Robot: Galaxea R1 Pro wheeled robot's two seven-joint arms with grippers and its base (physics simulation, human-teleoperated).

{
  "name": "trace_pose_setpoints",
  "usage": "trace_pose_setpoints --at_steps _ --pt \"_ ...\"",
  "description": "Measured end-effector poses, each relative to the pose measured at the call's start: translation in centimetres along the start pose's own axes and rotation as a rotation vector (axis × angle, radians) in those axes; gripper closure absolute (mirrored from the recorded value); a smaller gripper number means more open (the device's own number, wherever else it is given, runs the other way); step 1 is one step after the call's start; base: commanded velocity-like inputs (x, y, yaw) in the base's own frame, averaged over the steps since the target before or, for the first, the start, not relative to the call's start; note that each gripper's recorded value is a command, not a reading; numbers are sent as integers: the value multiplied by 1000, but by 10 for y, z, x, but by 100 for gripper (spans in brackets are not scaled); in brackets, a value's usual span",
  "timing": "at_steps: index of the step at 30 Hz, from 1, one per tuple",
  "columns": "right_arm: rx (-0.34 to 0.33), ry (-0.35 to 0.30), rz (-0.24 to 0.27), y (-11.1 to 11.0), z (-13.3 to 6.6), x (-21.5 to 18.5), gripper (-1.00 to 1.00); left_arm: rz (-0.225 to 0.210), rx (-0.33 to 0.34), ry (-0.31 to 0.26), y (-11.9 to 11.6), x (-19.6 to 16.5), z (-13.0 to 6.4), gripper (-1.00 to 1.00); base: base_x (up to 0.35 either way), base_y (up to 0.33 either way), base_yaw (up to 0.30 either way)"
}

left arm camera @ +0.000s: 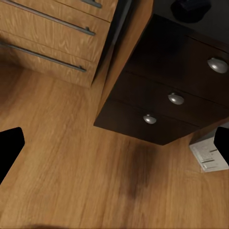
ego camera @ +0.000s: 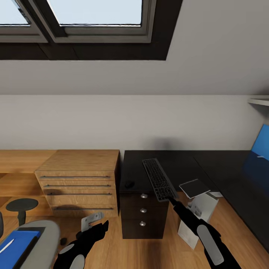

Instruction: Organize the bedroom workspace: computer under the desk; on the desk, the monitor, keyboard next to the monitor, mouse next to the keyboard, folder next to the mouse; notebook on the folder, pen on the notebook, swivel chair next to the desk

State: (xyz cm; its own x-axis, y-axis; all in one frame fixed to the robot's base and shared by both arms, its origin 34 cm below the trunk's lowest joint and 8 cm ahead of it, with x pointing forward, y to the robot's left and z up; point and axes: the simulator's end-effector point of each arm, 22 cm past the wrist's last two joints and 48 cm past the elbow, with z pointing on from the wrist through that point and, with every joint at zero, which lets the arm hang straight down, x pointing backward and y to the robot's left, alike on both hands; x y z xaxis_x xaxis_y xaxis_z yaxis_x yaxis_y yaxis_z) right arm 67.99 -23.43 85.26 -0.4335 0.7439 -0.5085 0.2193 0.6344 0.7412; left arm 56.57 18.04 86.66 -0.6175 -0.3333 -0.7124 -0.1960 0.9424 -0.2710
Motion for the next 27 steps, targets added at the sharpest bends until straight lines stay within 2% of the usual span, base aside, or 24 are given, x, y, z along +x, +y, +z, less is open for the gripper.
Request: trace_pose_setpoints --at_steps 9,14,15,19,20,21,23,27 --pt "15 3 7 -15 7 10 -100 -2 -1 4 3 9 9 -100 0 0 0" --pt "39 -1 21 -36 12 18 -100 -2 -1 6 5 14 14 -100 0 0 0" --pt "-5 8 52 -36 13 24 -100 3 3 7 2 17 15 -100 0 0 0" --pt "-87 23 112 -42 14 37 -100 9 -7 8 4 22 18 -100 0 0 0" --pt "-158 14 161 -44 10 39 -100 11 -33 9 9 23 19 -100 0 0 0" --pt "-175 9 175 -45 9 38 -100 13 -38 10 10 25 20 -100 0 0 0" --pt "-233 -45 259 -57 0 24 -100 28 -43 16 5 31 20 -100 0 0 0" --pt "-241 -57 271 -63 2 23 -100 32 -44 17 6 37 24 -100 0 0 0"
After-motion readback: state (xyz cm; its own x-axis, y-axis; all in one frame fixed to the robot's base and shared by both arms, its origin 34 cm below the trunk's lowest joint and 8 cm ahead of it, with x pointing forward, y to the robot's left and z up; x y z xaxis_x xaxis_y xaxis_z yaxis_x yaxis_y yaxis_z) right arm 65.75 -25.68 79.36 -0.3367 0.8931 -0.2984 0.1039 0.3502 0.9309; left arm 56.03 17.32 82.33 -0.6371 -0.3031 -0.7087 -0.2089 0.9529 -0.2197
